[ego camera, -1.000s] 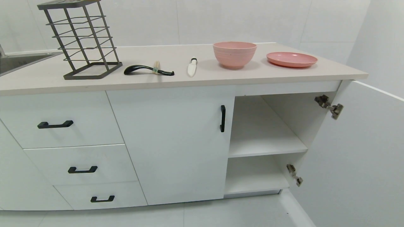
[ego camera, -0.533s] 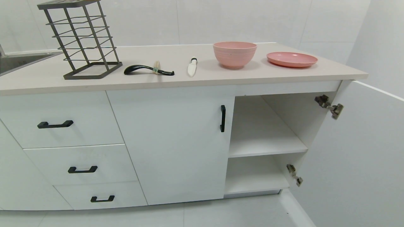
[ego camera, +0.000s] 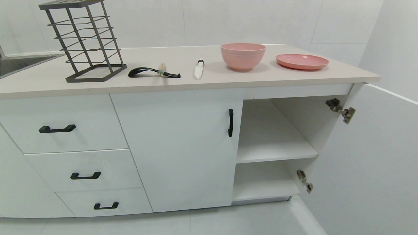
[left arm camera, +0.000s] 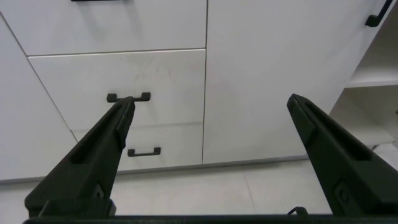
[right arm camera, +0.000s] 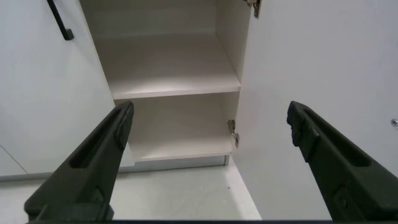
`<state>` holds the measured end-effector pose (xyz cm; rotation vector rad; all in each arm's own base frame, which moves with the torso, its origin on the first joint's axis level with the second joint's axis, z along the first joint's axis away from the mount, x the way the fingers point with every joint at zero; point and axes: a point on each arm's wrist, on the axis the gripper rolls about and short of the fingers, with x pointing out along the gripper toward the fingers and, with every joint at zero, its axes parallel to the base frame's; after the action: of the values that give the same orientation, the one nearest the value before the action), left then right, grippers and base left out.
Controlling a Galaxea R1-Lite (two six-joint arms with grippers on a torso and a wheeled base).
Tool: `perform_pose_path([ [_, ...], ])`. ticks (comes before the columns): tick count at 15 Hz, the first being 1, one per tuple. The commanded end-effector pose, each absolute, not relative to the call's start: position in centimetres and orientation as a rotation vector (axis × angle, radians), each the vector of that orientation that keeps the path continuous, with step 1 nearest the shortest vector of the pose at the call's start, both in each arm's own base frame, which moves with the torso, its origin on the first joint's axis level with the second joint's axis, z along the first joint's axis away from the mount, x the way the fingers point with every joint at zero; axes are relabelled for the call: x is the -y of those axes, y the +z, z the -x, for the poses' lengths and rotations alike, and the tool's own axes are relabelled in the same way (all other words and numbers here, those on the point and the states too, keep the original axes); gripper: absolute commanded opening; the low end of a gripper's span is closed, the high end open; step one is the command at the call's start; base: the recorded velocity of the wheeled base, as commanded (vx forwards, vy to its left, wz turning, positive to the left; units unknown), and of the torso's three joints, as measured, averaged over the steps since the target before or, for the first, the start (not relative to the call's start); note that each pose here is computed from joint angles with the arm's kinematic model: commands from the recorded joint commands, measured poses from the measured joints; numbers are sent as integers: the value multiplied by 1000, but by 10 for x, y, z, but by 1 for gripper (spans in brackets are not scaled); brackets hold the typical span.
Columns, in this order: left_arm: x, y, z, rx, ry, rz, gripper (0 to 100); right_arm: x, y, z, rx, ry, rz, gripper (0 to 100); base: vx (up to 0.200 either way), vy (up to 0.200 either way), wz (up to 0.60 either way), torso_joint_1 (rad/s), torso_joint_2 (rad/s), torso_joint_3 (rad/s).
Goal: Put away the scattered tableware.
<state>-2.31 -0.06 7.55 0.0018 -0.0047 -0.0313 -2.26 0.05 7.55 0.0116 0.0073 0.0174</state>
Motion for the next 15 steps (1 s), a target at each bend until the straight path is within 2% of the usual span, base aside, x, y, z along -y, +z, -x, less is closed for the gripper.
perform_pose_path([
  [1, 1, 76, 23, 2, -31, -2, 100, 0, 76, 23, -8, 17, -12, 100, 0, 0, 0, 0, 0, 0],
  [2, 1, 76, 23, 2, -29, 2, 100, 0, 76, 23, -8, 17, -12, 100, 0, 0, 0, 0, 0, 0],
  [8, 1, 76, 23, 2, -28, 2, 100, 0, 76, 23, -8, 17, -12, 100, 200, 0, 0, 2, 4, 0],
  [9, 1, 76, 23, 2, -26, 2, 100, 0, 76, 23, -8, 17, -12, 100, 0, 0, 0, 0, 0, 0],
  [12, 1, 76, 23, 1, -26, 3, 100, 0, 76, 23, -8, 17, -12, 100, 0, 0, -600, 9, 6, 2],
  [14, 1, 76, 23, 2, -26, 2, 100, 0, 76, 23, -8, 17, -12, 100, 0, 0, 0, 0, 0, 0],
  [15, 1, 76, 23, 2, -26, 2, 100, 0, 76, 23, -8, 17, -12, 100, 0, -200, 0, 7, 2, 2],
])
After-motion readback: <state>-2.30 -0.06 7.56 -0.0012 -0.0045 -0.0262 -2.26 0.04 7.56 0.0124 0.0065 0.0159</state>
